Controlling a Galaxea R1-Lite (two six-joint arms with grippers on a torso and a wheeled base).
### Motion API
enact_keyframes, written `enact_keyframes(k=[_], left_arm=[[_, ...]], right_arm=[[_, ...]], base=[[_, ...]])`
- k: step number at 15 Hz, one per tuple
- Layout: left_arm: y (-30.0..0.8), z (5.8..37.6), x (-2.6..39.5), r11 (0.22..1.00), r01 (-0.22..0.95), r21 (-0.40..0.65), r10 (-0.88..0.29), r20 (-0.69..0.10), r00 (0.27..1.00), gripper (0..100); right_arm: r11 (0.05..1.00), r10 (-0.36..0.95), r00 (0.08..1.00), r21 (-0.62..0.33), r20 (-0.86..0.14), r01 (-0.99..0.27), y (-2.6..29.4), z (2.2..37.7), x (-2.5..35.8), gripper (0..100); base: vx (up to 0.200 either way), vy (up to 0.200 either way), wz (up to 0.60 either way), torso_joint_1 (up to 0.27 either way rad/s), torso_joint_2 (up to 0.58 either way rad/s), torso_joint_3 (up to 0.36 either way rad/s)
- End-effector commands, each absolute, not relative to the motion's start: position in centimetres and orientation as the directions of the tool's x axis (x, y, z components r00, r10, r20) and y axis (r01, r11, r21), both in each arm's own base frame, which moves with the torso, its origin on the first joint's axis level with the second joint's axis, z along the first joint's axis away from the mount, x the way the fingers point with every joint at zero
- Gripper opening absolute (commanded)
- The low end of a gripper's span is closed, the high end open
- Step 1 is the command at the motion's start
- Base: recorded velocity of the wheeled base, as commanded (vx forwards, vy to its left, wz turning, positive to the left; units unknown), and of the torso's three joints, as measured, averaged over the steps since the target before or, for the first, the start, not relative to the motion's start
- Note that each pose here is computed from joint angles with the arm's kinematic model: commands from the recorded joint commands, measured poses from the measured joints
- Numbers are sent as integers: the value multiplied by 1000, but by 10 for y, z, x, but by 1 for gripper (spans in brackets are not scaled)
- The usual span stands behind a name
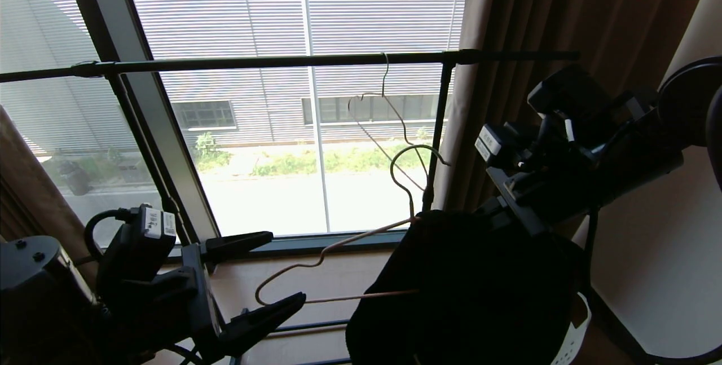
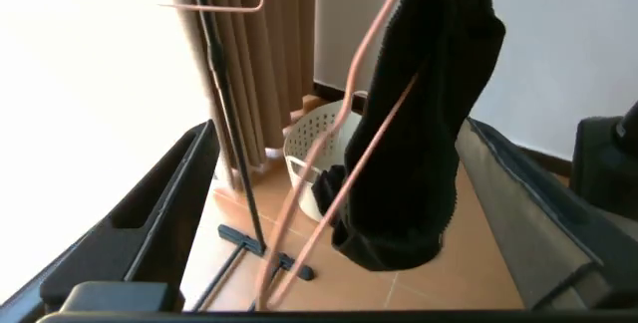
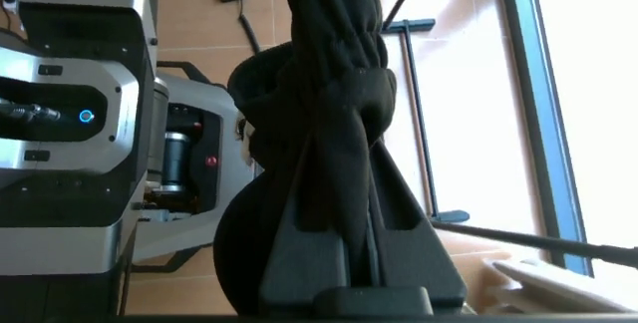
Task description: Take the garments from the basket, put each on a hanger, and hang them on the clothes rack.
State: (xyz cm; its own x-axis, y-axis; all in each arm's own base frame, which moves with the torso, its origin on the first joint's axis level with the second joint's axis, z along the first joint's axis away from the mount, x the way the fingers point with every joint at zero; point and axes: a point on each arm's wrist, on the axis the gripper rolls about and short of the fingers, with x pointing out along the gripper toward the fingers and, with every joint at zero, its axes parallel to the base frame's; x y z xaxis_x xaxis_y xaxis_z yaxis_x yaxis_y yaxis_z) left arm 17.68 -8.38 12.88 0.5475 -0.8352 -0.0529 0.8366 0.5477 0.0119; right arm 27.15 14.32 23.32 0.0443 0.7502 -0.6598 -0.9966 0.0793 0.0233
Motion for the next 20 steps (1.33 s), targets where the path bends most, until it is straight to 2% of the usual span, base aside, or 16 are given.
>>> enact_keyframes(k=[1,3,4,5,6,8,9,13,20], left_arm=[[-64,135,164,623,781,-42,-783,-25,622,100],[-55,128,157,642,713,-282,-753,-56,656,100],[-55,128,157,641,710,-290,-753,-57,656,100],[-57,118,162,619,636,-462,-756,-128,642,100],[-59,115,164,615,620,-488,-758,-148,636,100],[-80,99,181,561,552,-617,-799,-230,555,100],[-91,94,193,538,521,-663,-813,-244,529,100],[-128,72,225,552,474,-686,-811,-309,497,100],[-155,71,229,517,525,-676,-842,-291,453,100]], right_arm=[[139,759,80,42,-646,-989,140,241,278,0],[249,778,138,98,-614,-964,131,258,283,0],[250,779,140,98,-611,-963,131,258,283,0],[264,805,153,116,-573,-957,119,266,284,0],[262,816,154,118,-557,-958,115,269,282,0],[233,857,131,147,-498,-961,104,275,276,0],[227,862,129,147,-491,-963,102,277,272,0],[216,866,117,153,-487,-964,99,278,258,0],[160,888,99,98,-450,-982,108,275,243,0]], base=[[0,0,0,0,0,0],[0,0,0,0,0,0],[0,0,0,0,0,0],[0,0,0,0,0,0],[0,0,0,0,0,0],[0,0,0,0,0,0],[0,0,0,0,0,0],[0,0,0,0,0,0],[0,0,0,0,0,0]])
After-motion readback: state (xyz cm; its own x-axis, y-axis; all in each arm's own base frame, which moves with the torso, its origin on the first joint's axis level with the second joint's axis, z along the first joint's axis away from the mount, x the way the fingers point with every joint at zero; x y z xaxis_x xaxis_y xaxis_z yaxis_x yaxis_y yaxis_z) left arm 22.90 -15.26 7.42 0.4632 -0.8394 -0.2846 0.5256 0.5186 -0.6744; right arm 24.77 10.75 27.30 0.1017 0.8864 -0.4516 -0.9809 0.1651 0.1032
